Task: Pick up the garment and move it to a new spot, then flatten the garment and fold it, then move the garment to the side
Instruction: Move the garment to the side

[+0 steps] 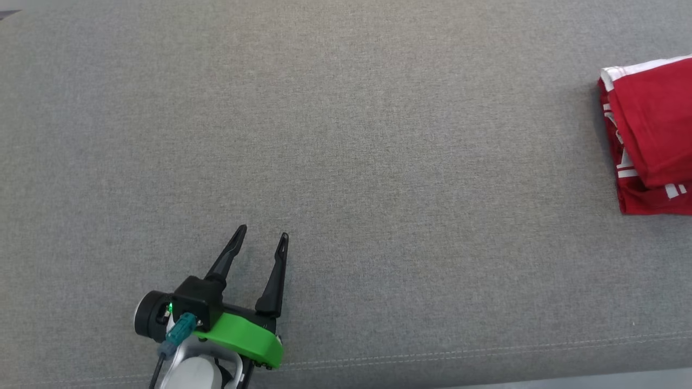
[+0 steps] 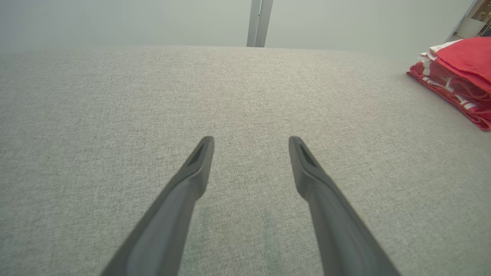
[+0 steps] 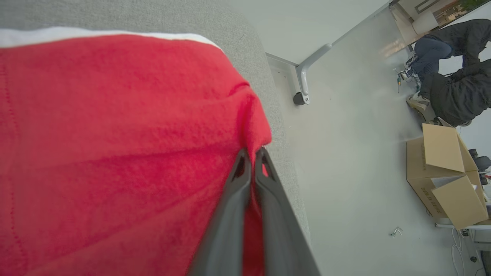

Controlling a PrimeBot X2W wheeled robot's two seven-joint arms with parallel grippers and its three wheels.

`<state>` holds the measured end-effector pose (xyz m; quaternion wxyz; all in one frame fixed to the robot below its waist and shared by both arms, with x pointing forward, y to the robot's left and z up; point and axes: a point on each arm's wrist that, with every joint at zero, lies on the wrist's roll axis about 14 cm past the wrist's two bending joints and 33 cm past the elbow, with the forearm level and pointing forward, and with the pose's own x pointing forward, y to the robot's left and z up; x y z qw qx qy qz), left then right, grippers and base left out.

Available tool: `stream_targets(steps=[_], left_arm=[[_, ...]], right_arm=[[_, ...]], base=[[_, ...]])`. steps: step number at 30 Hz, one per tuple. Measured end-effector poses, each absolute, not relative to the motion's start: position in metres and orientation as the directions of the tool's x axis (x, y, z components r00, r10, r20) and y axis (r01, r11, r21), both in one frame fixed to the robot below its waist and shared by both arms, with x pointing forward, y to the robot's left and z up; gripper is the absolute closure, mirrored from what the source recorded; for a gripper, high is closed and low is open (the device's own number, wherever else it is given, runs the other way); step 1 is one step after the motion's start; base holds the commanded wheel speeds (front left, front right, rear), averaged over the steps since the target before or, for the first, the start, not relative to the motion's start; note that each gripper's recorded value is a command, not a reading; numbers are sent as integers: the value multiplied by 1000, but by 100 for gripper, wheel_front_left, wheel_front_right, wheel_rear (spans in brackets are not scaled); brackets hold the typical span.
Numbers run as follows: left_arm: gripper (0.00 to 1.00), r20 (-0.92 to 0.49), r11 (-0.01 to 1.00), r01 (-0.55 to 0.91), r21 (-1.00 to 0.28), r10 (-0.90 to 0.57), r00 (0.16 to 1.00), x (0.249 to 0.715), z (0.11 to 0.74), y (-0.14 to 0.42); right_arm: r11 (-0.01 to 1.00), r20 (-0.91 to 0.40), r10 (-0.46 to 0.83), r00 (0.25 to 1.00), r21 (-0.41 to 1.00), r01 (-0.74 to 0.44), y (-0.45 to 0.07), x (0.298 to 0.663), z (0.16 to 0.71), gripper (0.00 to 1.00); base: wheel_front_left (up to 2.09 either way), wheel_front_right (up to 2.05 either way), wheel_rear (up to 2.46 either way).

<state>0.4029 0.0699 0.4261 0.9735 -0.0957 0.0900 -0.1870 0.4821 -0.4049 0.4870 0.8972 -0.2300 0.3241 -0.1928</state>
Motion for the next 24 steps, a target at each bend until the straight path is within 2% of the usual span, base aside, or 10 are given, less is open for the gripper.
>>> stream_targets(steps=[4, 5, 6, 7, 14, 20, 24], left_arm=[[0, -148, 912, 351, -211, -384, 911, 405, 424, 71], [0, -152, 912, 351, -210, -385, 910, 405, 423, 71], [0, -156, 913, 351, -209, -386, 909, 406, 422, 72], [0, -161, 913, 351, -210, -386, 908, 406, 420, 72], [0, -168, 912, 361, -197, -394, 904, 407, 419, 71], [0, -129, 920, 351, -173, -374, 918, 408, 431, 73], [0, -97, 932, 309, -189, -331, 939, 409, 443, 80]], right_arm=[[815, -496, -510, 703, -541, 209, -412, 485, 477, 100], [818, -506, -509, 696, -535, 209, -412, 485, 471, 62], [822, -508, -505, 698, -530, 209, -410, 486, 468, 52], [825, -512, -502, 697, -525, 208, -409, 487, 464, 0], [821, -490, -480, 728, -543, 176, -400, 495, 455, 0], [840, -399, -435, 807, -502, 205, -392, 501, 476, 0], [855, -353, -382, 854, -485, 182, -379, 502, 486, 0]], base=[[0, 0, 0], [0, 0, 0], [0, 0, 0], [0, 0, 0], [0, 0, 0], [0, 0, 0], [0, 0, 0]])
